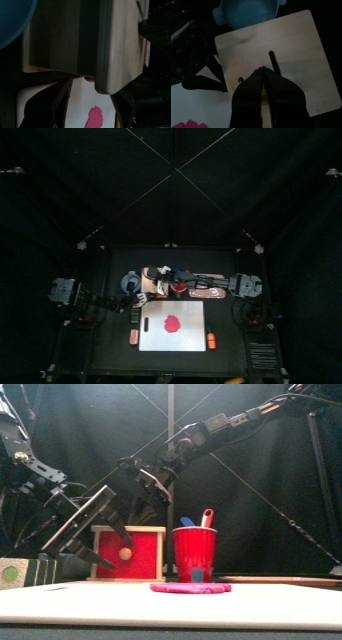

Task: Get the cutter from the drawer then cut the dough then place the extra dough in the bowl
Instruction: Open the drawer

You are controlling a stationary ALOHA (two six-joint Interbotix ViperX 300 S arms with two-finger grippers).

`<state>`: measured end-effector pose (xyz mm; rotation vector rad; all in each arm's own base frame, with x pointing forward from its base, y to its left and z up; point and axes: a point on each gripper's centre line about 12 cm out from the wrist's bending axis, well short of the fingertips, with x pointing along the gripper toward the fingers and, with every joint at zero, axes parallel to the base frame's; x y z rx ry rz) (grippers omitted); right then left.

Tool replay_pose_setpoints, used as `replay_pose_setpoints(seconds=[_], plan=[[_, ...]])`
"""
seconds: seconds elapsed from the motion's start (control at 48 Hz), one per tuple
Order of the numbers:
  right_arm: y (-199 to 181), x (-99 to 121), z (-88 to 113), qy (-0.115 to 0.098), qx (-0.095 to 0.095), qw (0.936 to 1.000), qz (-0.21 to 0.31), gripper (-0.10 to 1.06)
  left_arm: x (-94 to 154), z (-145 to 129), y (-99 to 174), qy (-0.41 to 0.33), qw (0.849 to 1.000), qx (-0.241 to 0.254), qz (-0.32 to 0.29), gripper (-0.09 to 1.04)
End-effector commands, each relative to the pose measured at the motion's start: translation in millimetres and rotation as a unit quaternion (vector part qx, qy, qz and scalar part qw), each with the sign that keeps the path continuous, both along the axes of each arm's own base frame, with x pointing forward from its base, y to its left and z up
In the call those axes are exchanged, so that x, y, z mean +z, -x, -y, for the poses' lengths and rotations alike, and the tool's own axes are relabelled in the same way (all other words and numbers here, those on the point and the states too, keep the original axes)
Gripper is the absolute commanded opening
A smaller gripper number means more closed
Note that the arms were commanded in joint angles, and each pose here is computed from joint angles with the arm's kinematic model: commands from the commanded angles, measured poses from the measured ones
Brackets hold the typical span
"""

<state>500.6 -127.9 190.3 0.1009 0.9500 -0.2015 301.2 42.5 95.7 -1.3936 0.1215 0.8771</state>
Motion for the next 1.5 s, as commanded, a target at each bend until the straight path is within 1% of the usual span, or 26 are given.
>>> replay_pose_setpoints(seconds=[0.021, 0.188, 0.479, 1.021, 1.188, 1.333, 1.5], plan=[[-1.2, -8.5, -8.8, -0.004, 0.008, 0.9999, -0.012, 0.05, 5.9, -9.1, -4.8, -0.007, 1.000, 0.018, 0.015, 0.86], [-1.5, -11.6, -8.7, -0.005, 0.007, 0.9999, -0.015, 0.05, 5.6, -12.9, -7.1, -0.011, 1.000, 0.022, 0.014, 0.84], [-2.3, -13.5, -9.5, -0.006, 0.008, 0.9998, -0.016, 0.05, 5.5, -14.6, -7.6, -0.016, 1.000, 0.020, 0.009, 0.75], [-3.2, -15.7, -11.8, -0.007, 0.010, 0.9998, -0.017, 0.05, 3.1, -9.2, -8.3, -0.005, 1.000, 0.008, 0.001, 0.61], [-3.4, -16.0, -10.8, -0.007, 0.008, 0.9998, -0.017, 0.05, 3.6, -5.8, -7.2, 0.000, 1.000, 0.004, 0.001, 0.60], [-3.2, -18.2, -11.7, -0.008, 0.009, 0.9997, -0.020, 0.05, 7.2, 3.9, -9.1, 0.003, 1.000, -0.011, 0.007, 0.60], [-3.6, -20.1, -10.9, -0.009, 0.008, 0.9997, -0.022, 0.05, 8.3, 13.2, -9.0, 0.012, 1.000, -0.015, 0.009, 0.60]])
